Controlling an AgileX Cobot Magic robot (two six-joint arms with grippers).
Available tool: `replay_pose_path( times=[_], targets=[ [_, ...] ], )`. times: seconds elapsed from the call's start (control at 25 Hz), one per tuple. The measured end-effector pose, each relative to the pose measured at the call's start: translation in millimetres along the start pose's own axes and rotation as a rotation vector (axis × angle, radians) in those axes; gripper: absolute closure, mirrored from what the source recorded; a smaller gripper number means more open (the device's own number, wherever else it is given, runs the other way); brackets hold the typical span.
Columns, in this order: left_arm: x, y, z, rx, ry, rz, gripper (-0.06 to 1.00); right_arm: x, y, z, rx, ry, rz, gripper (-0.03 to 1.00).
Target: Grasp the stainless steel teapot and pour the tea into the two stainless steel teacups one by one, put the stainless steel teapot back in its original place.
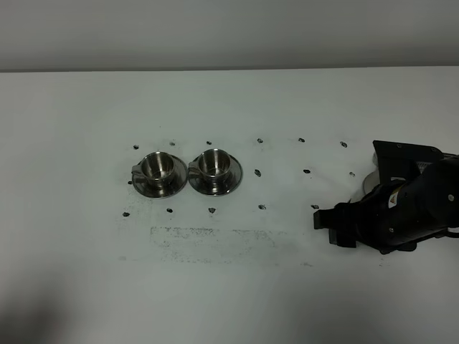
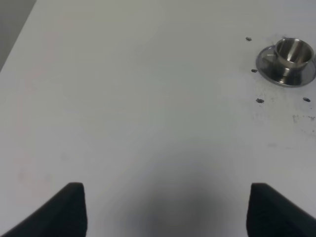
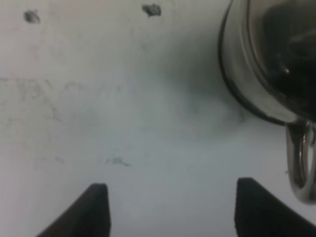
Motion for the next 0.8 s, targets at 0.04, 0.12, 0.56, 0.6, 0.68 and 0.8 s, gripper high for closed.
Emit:
replay_pose_path(
  times=[0.04, 0.12, 0.56, 0.6, 0.68, 0.8],
  targets=[
    [0.0, 0.0, 0.0, 0.000, 0.000, 0.000, 0.29, -0.6, 0.3, -1.2, 0.003, 0.004, 0.005, 0.41],
    [0.0, 0.0, 0.0, 0.000, 0.000, 0.000, 0.29, -1.8, -0.6, -2.0, -0.002, 0.012, 0.021, 0.41],
    [0.0, 0.0, 0.0, 0.000, 0.000, 0.000, 0.29, -15.1, -2.8, -1.4, -0.014, 0.100, 0.064, 0.41],
    [0.0, 0.0, 0.0, 0.000, 0.000, 0.000, 0.29, -15.7, -2.8, -1.3, -0.014, 0.104, 0.066, 0.41],
    [0.0, 0.0, 0.0, 0.000, 0.000, 0.000, 0.29, -17.2, -3.3, -1.2, -0.017, 0.114, 0.070, 0.41],
    [0.0, 0.0, 0.0, 0.000, 0.000, 0.000, 0.29, -20.6, -3.6, -0.8, -0.018, 0.137, 0.070, 0.41]
  ],
)
Point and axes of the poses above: a point on each arm's last joint axis where the gripper is mounted, z pointing back along that axis away from the gripper, x along the wrist's bending axis when the last joint is at zero, y = z × x, the point moved 6 cm from there along -z, pointing out along that axis toward the gripper, and after that the axes turned 3 degrees about -z, right-handed, at the moved point
